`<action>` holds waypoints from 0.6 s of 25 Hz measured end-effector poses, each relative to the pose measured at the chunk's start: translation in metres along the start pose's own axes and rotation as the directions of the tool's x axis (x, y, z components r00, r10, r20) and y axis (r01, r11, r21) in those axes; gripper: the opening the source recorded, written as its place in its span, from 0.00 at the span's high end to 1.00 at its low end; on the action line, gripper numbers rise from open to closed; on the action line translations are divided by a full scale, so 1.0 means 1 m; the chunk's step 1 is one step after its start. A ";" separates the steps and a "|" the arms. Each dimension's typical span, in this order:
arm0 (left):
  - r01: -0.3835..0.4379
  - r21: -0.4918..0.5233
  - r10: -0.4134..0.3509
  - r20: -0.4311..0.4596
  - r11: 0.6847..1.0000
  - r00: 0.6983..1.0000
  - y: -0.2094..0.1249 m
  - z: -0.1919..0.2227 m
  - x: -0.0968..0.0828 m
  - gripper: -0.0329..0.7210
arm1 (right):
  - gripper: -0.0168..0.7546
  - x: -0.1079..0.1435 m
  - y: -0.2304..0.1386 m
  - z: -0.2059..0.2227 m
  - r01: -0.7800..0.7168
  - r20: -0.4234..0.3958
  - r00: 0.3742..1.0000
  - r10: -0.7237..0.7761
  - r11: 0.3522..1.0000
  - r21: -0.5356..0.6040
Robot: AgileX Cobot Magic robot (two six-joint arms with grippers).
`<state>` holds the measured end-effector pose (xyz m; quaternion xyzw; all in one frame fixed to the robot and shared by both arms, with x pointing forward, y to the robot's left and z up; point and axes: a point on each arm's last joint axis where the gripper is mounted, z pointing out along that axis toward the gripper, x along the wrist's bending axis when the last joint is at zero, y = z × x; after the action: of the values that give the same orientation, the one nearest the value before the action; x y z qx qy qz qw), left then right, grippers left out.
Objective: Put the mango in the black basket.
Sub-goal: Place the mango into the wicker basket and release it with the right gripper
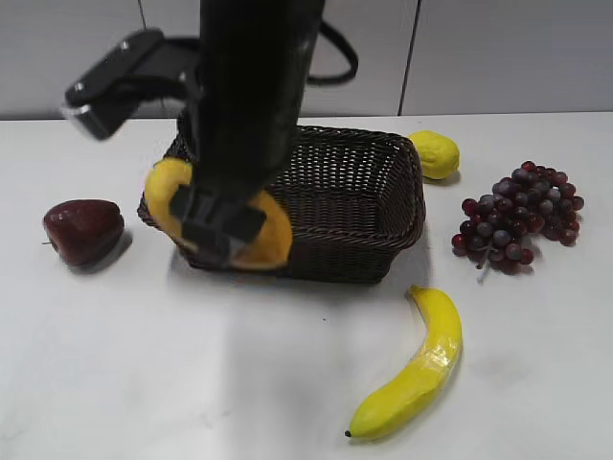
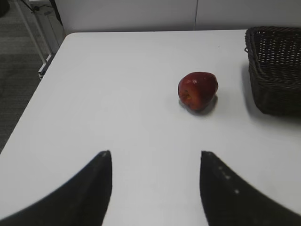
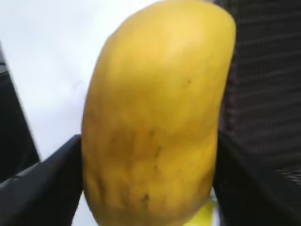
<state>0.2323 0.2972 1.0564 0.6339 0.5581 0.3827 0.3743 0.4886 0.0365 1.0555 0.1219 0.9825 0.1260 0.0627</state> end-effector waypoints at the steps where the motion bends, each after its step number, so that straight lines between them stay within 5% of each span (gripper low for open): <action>1: 0.000 0.000 0.000 0.000 1.000 1.000 0.000 0.000 0.000 0.36 | 0.22 -0.005 0.003 -0.007 0.020 0.052 0.998 -0.019 1.000 -0.010; 4: 0.000 0.000 0.000 0.000 1.000 1.000 0.000 0.000 0.000 0.36 | 0.22 -0.023 0.009 -0.027 0.100 0.228 0.969 -0.094 0.995 -0.012; 7: 0.000 0.000 0.000 0.000 1.000 1.000 0.000 0.000 0.000 0.36 | 0.22 -0.041 0.010 -0.028 0.202 0.319 0.928 -0.195 0.979 0.011; 15: 0.000 0.000 0.000 0.000 1.000 1.000 0.000 0.000 0.000 0.36 | 0.22 -0.107 -0.007 0.041 0.333 0.334 0.873 -0.355 0.935 0.125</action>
<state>0.2323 0.2972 1.0564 0.6339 0.5581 0.3827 0.3743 0.5961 0.0122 1.0242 -0.0323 0.9649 0.0576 0.2543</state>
